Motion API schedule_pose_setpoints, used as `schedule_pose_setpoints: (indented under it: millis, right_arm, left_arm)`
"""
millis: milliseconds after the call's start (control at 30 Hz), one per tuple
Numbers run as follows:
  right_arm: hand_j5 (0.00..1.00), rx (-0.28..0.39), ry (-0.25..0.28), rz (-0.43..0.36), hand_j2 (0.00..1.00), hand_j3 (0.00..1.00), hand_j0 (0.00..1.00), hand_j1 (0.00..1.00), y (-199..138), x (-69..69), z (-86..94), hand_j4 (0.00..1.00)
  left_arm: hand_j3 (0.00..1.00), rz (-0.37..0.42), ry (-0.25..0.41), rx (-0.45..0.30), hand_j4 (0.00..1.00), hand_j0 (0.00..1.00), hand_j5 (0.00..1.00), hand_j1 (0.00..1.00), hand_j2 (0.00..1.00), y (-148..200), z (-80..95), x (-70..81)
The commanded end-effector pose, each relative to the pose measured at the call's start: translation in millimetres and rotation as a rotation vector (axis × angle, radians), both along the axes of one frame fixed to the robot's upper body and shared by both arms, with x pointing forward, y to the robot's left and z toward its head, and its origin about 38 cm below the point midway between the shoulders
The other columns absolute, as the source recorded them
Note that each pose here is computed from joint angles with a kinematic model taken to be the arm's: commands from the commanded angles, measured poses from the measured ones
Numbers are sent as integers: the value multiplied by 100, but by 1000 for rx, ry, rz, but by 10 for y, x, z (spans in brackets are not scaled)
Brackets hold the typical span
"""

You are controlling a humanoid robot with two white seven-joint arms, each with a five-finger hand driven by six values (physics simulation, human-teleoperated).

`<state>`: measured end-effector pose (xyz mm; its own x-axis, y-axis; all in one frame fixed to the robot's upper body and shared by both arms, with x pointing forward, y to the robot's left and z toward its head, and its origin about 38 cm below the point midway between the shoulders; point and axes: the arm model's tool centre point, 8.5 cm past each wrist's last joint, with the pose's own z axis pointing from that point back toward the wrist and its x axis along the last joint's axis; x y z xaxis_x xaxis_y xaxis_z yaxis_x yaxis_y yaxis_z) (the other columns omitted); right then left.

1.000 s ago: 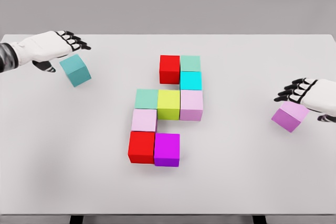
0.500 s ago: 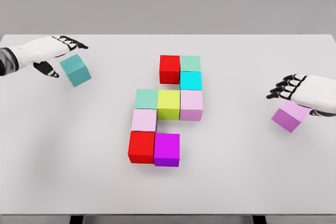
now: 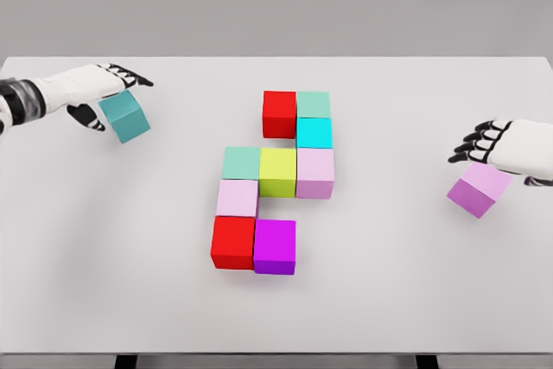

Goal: Assemble the squares on the desktop into the number 2

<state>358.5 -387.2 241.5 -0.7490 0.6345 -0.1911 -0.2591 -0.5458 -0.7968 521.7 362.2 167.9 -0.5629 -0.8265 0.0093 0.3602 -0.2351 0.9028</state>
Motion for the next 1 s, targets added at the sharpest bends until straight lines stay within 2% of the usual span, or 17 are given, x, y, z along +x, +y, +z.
schedule_pose_setpoints:
  millis: [0,133,300,500,633,800,967]
  right_arm:
    - [95,-10,40,-7,95,95,95,95,-26,-18,-121,95]
    - [96,-23,41,-28,96,96,96,96,-106,12,-100,96]
    - [96,-17,58,-24,96,96,96,96,-74,11,-186,96]
    - [96,3,75,-38,96,96,96,96,-67,39,-309,96]
    - [96,7,72,-62,96,96,96,96,-131,80,-309,96]
    - [96,21,86,-92,96,96,96,96,-193,110,-390,96]
    - [96,25,90,-98,96,96,96,96,-203,117,-414,96]
  left_arm:
    - [100,0,6,16,100,100,100,100,100,-8,-28,5]
    - [100,-12,-1,51,100,100,100,100,100,-30,-10,24]
    - [100,-28,-9,97,100,100,100,100,100,-49,5,36]
    - [100,-30,-12,100,100,100,100,100,100,-82,14,62]
    - [100,-29,-11,100,100,100,100,100,100,-78,12,62]
    - [100,-50,-10,171,100,100,100,100,100,-97,1,63]
    - [100,-64,-12,176,100,100,100,100,100,-174,-12,79]
